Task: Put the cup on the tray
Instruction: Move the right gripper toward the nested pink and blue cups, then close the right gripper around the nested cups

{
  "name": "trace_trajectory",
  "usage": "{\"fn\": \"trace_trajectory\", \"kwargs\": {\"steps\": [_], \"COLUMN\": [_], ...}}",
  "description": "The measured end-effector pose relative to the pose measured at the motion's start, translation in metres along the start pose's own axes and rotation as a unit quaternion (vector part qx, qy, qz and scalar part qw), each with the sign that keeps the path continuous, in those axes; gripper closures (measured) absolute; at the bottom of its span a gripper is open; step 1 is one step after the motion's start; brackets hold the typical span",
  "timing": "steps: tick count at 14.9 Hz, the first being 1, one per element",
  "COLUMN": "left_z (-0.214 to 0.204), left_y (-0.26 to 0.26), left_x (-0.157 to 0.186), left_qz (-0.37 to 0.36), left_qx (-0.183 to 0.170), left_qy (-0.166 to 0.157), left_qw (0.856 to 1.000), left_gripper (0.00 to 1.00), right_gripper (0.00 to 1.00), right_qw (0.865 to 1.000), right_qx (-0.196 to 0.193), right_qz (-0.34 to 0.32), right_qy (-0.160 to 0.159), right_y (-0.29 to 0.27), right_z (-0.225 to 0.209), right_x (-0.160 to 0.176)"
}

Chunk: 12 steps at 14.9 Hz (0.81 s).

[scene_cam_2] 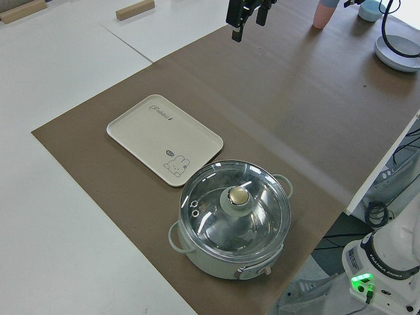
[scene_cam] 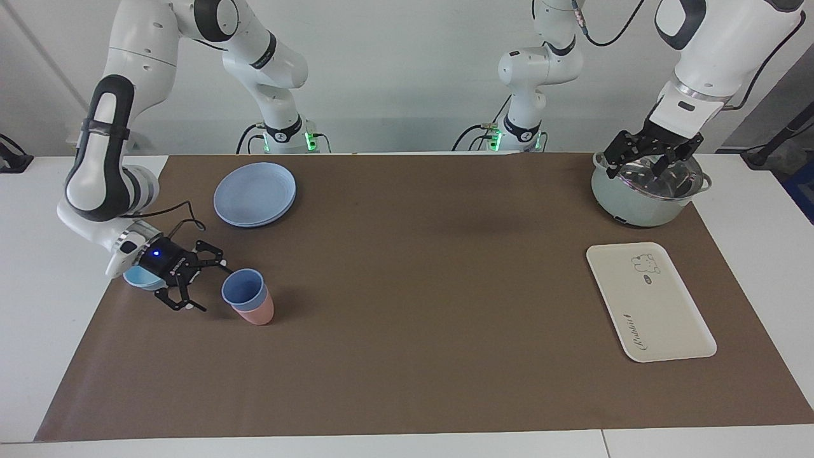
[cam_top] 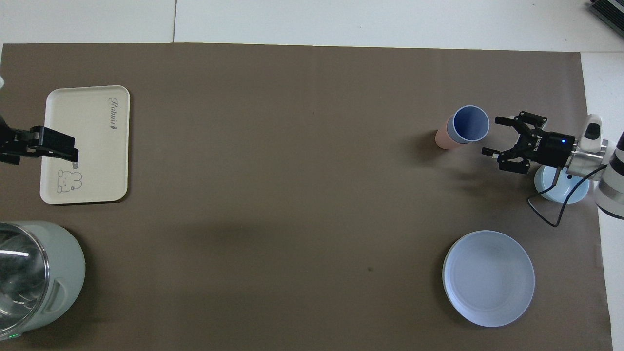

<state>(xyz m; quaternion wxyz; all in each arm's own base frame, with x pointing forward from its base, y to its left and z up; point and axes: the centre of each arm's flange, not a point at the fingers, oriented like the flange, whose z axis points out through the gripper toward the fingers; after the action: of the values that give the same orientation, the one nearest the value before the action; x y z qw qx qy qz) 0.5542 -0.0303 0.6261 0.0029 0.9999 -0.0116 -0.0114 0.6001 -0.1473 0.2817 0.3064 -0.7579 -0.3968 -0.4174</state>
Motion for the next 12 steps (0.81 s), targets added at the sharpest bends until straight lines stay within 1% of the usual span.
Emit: {"fn": "trace_trajectory", "kwargs": {"steps": [4,7,8,11,12], "left_z": [0.0,0.0,0.0,0.0,0.0], "left_y": [0.005,0.006,0.006,0.006,0.006], "left_x": [0.0,0.0,0.0,0.0,0.0], "left_qz": [0.005,0.005,0.006,0.006,0.006], "left_qx": [0.0,0.0,0.0,0.0,0.0], "left_qy": [0.0,0.0,0.0,0.0,0.0], "left_qw": [1.0,1.0,1.0,1.0,1.0], "left_gripper": [0.0,0.0,0.0,0.0,0.0], "right_gripper": [0.0,0.0,0.0,0.0,0.0], "right_qw": [1.0,1.0,1.0,0.999,0.999], "right_qx": [0.002,0.006,0.003,-0.007,-0.01], "right_qz": [0.006,0.002,0.0,-0.002,-0.001], "right_qy": [0.024,0.025,0.025,0.039,0.038], "right_y": [-0.008,-0.015,-0.016,-0.022,-0.024], "right_z": [0.021,0.031,0.032,0.04,0.044], "right_x": [0.0,-0.005,-0.008,-0.013,-0.014]}}
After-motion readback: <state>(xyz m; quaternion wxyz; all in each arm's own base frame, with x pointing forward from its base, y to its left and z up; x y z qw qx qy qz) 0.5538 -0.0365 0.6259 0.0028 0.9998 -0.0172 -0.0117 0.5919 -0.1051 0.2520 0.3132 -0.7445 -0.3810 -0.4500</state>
